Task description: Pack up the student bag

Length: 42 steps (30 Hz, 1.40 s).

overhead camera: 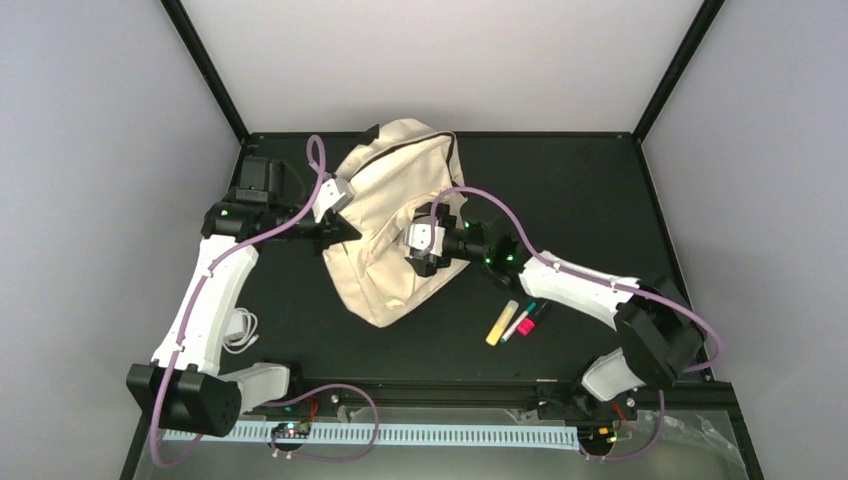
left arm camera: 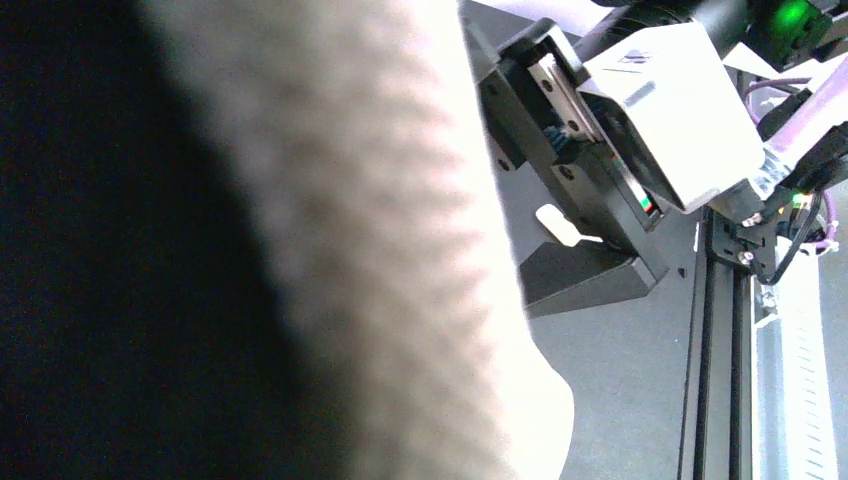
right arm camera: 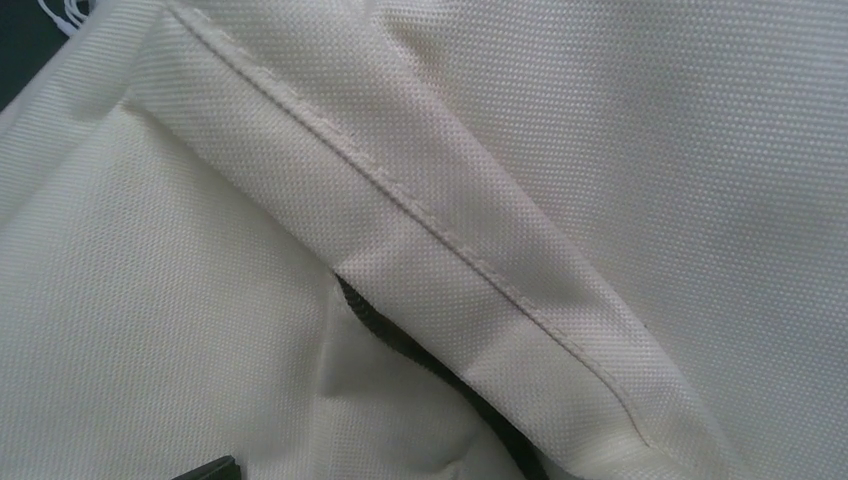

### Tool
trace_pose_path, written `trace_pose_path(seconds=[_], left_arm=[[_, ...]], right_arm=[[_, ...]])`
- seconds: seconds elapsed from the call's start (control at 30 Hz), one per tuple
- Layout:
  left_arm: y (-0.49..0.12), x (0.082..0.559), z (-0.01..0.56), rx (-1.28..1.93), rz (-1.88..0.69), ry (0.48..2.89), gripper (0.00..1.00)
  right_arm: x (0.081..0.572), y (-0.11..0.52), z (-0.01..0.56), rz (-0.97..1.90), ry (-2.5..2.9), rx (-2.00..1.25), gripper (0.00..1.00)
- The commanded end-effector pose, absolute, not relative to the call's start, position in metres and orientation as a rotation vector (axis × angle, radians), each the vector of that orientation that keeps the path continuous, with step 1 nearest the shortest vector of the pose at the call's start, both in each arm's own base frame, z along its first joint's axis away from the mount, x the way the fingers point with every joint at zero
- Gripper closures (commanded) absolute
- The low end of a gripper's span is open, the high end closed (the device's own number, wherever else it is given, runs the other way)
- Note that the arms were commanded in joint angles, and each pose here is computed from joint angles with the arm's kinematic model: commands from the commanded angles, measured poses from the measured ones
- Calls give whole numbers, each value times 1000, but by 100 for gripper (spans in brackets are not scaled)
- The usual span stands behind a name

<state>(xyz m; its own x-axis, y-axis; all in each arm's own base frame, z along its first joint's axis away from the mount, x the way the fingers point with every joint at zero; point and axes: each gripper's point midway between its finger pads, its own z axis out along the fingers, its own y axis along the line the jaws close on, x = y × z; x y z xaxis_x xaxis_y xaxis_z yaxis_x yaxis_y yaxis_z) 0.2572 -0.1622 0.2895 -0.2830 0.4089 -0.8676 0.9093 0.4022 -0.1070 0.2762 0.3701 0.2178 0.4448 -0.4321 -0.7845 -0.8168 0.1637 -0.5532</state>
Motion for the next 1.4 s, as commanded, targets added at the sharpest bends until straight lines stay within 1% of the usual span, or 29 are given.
trace_pose_path(seconds=[0.0,0.23,0.37,0.5,0.57,0.7,0.8,0.93,1.07,1.2,1.3,1.37], left_arm=[[-175,250,323,1200,-829,1712,98],[-180,255,332,1232,-795,1674,98],[-187,258,343,1262,-777,1631,98],[-188,265,354,1267,-742,1606,98],[-187,267,362,1276,-708,1585,99],[-183,272,368,1314,-623,1557,98],[-174,289,362,1319,-487,1590,98],[-168,298,357,1334,-402,1606,98],[-168,297,358,1347,-390,1591,98],[-175,290,350,1389,-417,1569,98],[-181,284,345,1419,-445,1556,98],[-184,281,342,1436,-449,1549,98]], right_arm=[[276,382,224,402,1107,-1591,1],[263,383,196,453,1129,-1763,5],[253,386,192,519,1120,-1836,8],[251,385,191,520,1125,-1846,8],[247,382,190,532,1133,-1862,9],[233,373,182,584,1174,-1919,16],[226,364,182,578,1188,-1906,18],[210,352,185,592,1189,-1882,21],[192,341,196,603,1183,-1859,22],[183,339,225,634,1128,-1792,21],[191,345,245,635,1113,-1728,16],[207,351,252,605,1158,-1653,14]])
